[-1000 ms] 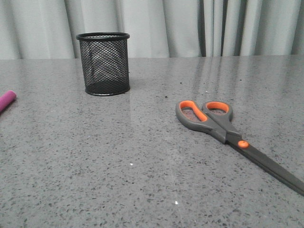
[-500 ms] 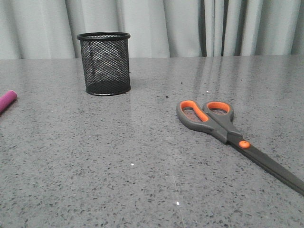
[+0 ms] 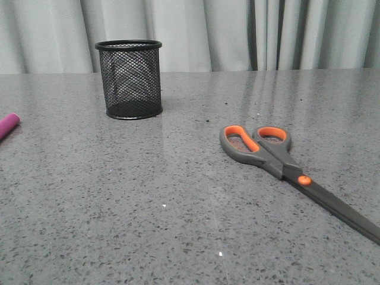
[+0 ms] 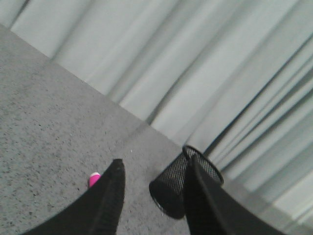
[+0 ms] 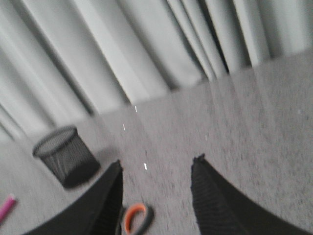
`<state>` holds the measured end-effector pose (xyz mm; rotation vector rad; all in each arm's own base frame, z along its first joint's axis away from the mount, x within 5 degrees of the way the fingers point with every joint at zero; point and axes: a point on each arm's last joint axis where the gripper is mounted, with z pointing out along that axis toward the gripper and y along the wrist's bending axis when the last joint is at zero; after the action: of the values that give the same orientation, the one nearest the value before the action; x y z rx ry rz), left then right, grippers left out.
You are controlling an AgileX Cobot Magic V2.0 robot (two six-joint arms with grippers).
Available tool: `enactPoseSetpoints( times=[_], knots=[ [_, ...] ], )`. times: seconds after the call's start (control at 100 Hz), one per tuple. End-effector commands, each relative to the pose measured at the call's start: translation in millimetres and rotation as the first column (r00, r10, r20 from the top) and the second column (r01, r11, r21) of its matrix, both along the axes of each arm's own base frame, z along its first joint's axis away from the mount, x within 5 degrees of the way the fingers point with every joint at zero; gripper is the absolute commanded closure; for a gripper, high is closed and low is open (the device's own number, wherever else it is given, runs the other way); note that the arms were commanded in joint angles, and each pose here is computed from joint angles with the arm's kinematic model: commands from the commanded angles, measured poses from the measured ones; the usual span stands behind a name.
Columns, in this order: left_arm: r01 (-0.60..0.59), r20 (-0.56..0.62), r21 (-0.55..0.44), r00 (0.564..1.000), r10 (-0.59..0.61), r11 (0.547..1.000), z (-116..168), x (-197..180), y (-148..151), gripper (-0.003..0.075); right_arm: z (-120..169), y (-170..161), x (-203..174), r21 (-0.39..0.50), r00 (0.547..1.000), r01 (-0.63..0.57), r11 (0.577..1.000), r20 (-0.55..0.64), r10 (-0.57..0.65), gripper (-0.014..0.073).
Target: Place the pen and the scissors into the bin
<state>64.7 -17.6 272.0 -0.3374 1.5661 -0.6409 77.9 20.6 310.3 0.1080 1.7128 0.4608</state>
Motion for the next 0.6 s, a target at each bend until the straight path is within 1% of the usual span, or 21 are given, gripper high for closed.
enactPoseSetpoints(
  times=[0.0, 0.01, 0.05, 0.08, 0.12, 0.15, 0.19, 0.2, 0.21, 0.25, 0.26, 0.29, 0.35, 0.39, 0.4, 0.41, 0.42, 0.43, 0.47, 0.52, 0.59],
  knots=[
    [0.079, -0.075, 0.113, 0.995, -0.071, 0.99, 31, 16, -6, 0.0417, 20, 4, 20, -0.055, 0.998, -0.02, 0.998, -0.06, 0.016, 0.0257],
    [0.101, -0.111, 0.121, 0.99, -0.087, 0.988, 31, 20, -8, 0.0417, 23, 4, 21, -0.058, 0.997, -0.025, 0.998, -0.071, 0.021, 0.0257],
    [0.148, -0.168, 0.168, 0.979, -0.119, 0.975, 41, 30, -11, 0.0417, 26, 7, 30, -0.067, 0.992, -0.041, 0.997, -0.125, 0.032, 0.0258],
    [0.198, -0.245, 0.188, 0.958, -0.149, 0.962, 43, 42, -13, 0.0417, 27, 9, 36, -0.073, 0.984, -0.057, 0.996, -0.174, 0.044, 0.0258],
    [0.239, -0.295, 0.213, 0.94, -0.171, 0.947, 51, 53, -15, 0.0417, 30, 11, 44, -0.079, 0.973, -0.073, 0.994, -0.224, 0.054, 0.0258],
    [0.282, -0.357, 0.215, 0.914, -0.193, 0.935, 53, 64, -17, 0.0417, 31, 12, 48, -0.084, 0.962, -0.089, 0.992, -0.266, 0.064, 0.0258],
    [0.318, -0.398, 0.225, 0.893, -0.211, 0.921, 60, 75, -19, 0.0417, 33, 14, 54, -0.087, 0.948, -0.106, 0.991, -0.309, 0.074, 0.0258],
    [0.335, -0.425, 0.219, 0.878, -0.219, 0.917, 58, 80, -20, 0.0417, 32, 15, 55, -0.087, 0.944, -0.111, 0.99, -0.322, 0.077, 0.0258],
    [0.339, -0.426, 0.224, 0.877, -0.222, 0.914, 62, 82, -20, 0.0417, 32, 15, 57, -0.088, 0.94, -0.114, 0.99, -0.333, 0.079, 0.0258],
    [0.378, -0.48, 0.217, 0.844, -0.239, 0.9, 63, 95, -21, 0.0417, 32, 16, 61, -0.09, 0.927, -0.127, 0.988, -0.366, 0.086, 0.0258],
    [0.382, -0.479, 0.222, 0.844, -0.241, 0.897, 67, 97, -22, 0.0417, 33, 17, 62, -0.09, 0.926, -0.128, 0.988, -0.368, 0.087, 0.0258],
    [0.407, -0.52, 0.204, 0.815, -0.254, 0.89, 68, 107, -23, 0.0417, 33, 17, 63, -0.091, 0.919, -0.134, 0.987, -0.384, 0.09, 0.0258],
    [0.425, -0.563, 0.197, 0.787, -0.253, 0.884, 74, 125, -23, 0.0418, 33, 18, 66, -0.091, 0.912, -0.139, 0.986, -0.399, 0.092, 0.0258],
    [0.439, -0.607, 0.189, 0.755, -0.247, 0.878, 74, 139, -23, 0.0426, 33, 18, 66, -0.091, 0.912, -0.139, 0.986, -0.399, 0.092, 0.0258],
    [0.436, -0.603, 0.195, 0.76, -0.243, 0.878, 76, 140, -22, 0.0428, 33, 18, 66, -0.091, 0.912, -0.139, 0.986, -0.399, 0.092, 0.0258],
    [0.442, -0.618, 0.19, 0.748, -0.243, 0.876, 74, 143, -22, 0.043, 33, 18, 66, -0.091, 0.912, -0.139, 0.986, -0.399, 0.092, 0.0258],
    [0.441, -0.619, 0.198, 0.749, -0.237, 0.876, 77, 146, -22, 0.0435, 33, 18, 66, -0.091, 0.912, -0.139, 0.986, -0.399, 0.092, 0.0258],
    [0.447, -0.634, 0.193, 0.736, -0.237, 0.874, 75, 150, -22, 0.0438, 33, 18, 66, -0.091, 0.912, -0.139, 0.986, -0.399, 0.092, 0.0258],
    [0.45, -0.661, 0.207, 0.719, -0.215, 0.869, 77, 160, -21, 0.0453, 33, 18, 66, -0.091, 0.912, -0.139, 0.986, -0.399, 0.092, 0.0258],
    [0.466, -0.707, 0.214, 0.68, -0.193, 0.859, 73, 174, -22, 0.0465, 33, 18, 66, -0.091, 0.912, -0.139, 0.986, -0.399, 0.092, 0.0258],
    [0.503, -0.756, 0.231, 0.631, -0.171, 0.833, 69, 189, -27, 0.0468, 34, 18, 67, -0.091, 0.915, -0.136, 0.987, -0.393, 0.09, 0.0258]
  ],
)
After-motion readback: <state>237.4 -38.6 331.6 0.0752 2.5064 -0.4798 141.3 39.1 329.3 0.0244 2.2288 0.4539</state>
